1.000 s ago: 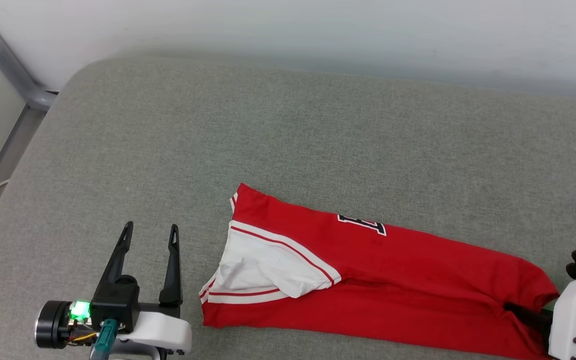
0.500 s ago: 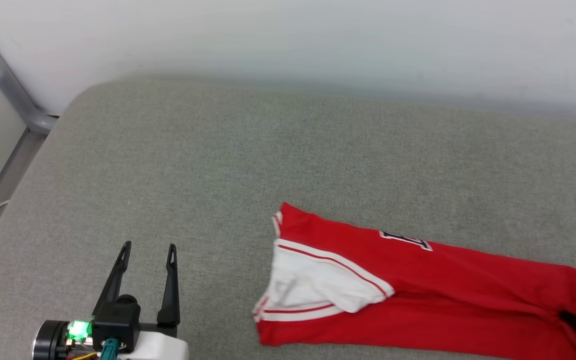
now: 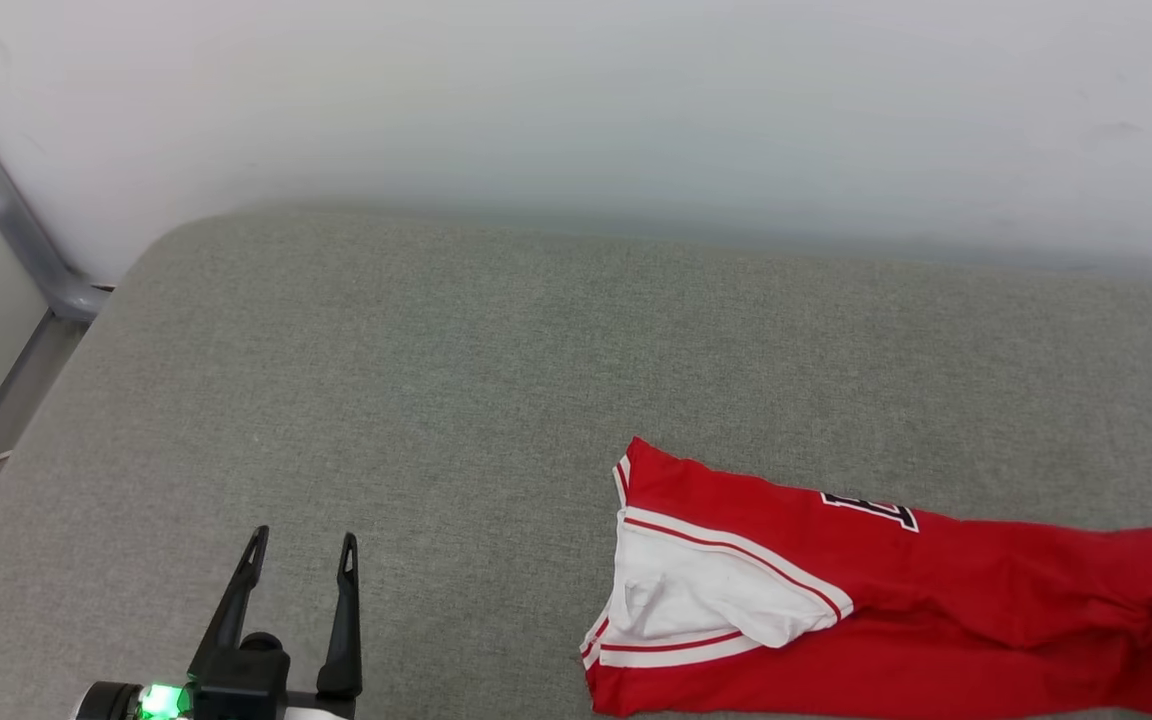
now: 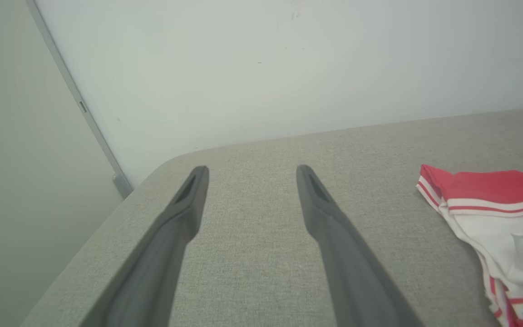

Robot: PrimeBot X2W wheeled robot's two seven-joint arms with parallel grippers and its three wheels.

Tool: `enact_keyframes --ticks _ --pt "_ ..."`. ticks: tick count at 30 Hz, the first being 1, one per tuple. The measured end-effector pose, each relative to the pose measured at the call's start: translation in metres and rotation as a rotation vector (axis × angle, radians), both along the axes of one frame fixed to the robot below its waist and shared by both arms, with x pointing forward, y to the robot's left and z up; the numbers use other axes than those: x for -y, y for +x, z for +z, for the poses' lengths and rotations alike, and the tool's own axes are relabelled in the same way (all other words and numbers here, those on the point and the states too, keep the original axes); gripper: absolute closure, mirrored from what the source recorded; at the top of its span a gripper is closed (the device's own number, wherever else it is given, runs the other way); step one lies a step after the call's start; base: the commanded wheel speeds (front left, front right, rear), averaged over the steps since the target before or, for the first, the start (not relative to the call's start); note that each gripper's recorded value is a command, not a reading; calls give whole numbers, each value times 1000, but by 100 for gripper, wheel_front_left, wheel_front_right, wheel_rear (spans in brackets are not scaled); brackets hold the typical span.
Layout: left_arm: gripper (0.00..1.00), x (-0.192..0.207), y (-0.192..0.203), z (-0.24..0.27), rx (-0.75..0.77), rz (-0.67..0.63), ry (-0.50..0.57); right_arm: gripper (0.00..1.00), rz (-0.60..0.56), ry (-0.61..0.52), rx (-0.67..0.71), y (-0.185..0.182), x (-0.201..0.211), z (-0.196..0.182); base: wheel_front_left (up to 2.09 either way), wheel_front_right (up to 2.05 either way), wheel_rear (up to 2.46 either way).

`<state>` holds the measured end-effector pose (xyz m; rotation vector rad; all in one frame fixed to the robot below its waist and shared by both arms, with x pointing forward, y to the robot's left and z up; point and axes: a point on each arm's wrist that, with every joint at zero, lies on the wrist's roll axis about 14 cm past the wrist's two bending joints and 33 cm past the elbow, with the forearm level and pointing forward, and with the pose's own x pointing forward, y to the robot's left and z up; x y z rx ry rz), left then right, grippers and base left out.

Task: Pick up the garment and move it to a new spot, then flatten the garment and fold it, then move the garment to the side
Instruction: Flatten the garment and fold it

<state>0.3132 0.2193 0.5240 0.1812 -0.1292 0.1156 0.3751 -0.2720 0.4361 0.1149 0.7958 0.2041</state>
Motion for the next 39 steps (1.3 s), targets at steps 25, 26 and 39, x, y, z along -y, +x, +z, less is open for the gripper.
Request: enact_keyframes --ticks 25,26,39 --pt "0 18 8 -8 -24 -39 -42 100 536 143 18 11 -211 22 0 0 0" --pt "0 16 8 -9 -28 -35 -42 100 549 136 16 13 -217 20 0 0 0" --pt "0 11 15 -13 -45 -15 -50 100 568 115 13 32 -250 -15 0 0 0"
